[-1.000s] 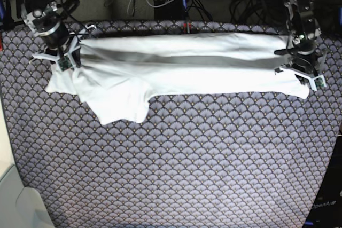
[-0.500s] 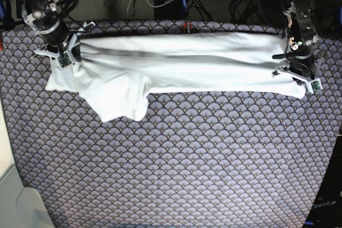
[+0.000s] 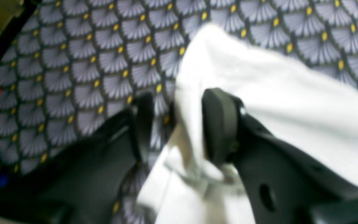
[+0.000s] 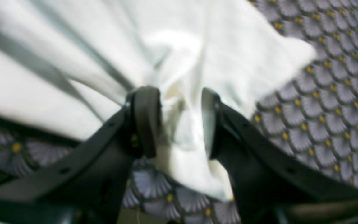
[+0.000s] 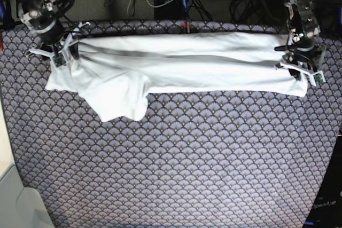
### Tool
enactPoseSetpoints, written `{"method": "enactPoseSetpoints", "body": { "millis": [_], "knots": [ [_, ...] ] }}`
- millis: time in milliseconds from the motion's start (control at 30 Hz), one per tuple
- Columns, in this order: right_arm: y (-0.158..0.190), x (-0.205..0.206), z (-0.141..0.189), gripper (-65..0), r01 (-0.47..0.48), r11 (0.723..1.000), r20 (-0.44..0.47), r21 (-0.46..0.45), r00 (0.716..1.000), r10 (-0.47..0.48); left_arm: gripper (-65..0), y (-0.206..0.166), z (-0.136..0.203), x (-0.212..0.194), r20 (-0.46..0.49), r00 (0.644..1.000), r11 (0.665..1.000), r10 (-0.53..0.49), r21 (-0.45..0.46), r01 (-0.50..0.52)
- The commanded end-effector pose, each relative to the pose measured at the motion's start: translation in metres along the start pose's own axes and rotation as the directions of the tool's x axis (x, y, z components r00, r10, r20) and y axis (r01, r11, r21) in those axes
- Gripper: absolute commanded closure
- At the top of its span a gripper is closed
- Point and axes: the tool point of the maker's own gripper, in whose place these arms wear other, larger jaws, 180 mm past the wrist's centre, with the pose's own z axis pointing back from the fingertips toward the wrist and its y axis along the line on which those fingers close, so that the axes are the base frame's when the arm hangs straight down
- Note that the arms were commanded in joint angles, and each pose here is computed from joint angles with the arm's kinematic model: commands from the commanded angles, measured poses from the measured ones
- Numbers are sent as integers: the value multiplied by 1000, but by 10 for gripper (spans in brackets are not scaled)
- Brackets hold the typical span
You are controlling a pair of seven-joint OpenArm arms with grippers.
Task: Fold the T-shirt properly
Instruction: 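Lower the hem onto the folded edge and open both grippers, then move the right gripper to the protruding sleeve and grasp it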
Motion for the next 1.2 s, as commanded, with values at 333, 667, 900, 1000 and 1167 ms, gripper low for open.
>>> {"method": "enactPoseSetpoints", "body": {
  "millis": [333,667,900,1000,1167],
  "knots": [
    [-11,8,3,-241,-17,999,19,-32,1000,18,-305,2,7,25,68,998,1000,-12,5,12],
    [-39,20,19,-446,-37,993,47,-116,998,43,-356,-8,13,15,47,999,997,-20,-67,23],
    [-59,63,36,-472,-80,976,139,-203,984,109,-358,-10,16,-3,-25,999,993,-20,-121,16],
    [-68,69,35,-473,-82,970,116,-227,987,110,-358,-12,16,-9,-71,997,992,-15,-125,6],
    [-96,87,27,-473,-56,954,51,-295,996,74,-358,-12,16,-12,-84,996,992,-14,-126,3]
  ]
}}
